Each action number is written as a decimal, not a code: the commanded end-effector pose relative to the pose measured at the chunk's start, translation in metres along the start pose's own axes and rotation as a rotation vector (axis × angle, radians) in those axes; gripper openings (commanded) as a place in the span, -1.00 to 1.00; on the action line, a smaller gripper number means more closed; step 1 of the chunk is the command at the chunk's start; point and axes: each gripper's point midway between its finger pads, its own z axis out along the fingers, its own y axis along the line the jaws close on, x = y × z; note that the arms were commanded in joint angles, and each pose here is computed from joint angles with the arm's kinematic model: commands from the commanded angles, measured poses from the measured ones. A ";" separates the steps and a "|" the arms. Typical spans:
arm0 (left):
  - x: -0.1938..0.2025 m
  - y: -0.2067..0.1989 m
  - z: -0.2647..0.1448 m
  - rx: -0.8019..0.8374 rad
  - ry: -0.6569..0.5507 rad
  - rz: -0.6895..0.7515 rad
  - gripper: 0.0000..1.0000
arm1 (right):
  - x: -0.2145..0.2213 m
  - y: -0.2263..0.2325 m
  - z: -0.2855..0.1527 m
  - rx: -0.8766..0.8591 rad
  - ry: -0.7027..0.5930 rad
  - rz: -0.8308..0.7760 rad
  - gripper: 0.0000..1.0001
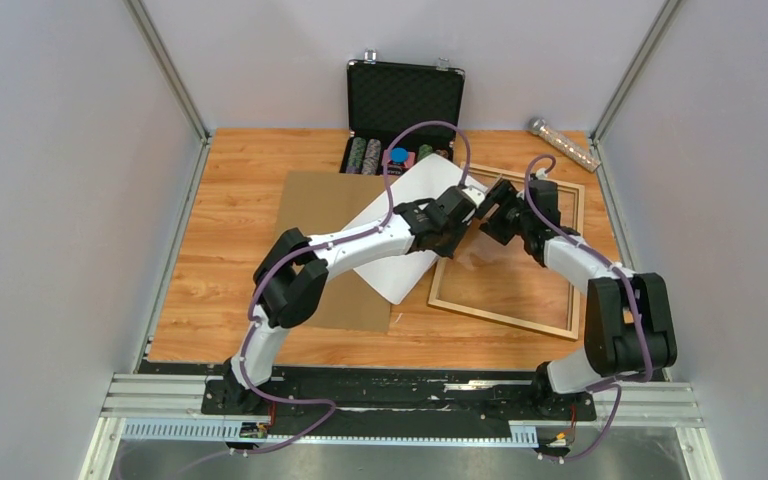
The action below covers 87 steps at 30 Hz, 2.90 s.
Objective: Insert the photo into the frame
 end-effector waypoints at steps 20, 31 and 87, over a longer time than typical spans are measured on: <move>-0.019 -0.038 -0.012 0.111 -0.044 -0.021 0.02 | 0.001 0.008 0.017 -0.031 0.013 -0.022 0.17; -0.020 -0.047 -0.027 0.177 -0.040 -0.033 0.49 | -0.005 0.000 0.024 -0.078 0.008 -0.010 -0.28; -0.043 0.008 -0.115 0.179 -0.161 0.364 0.87 | -0.175 -0.152 -0.089 0.256 0.214 -0.486 -1.00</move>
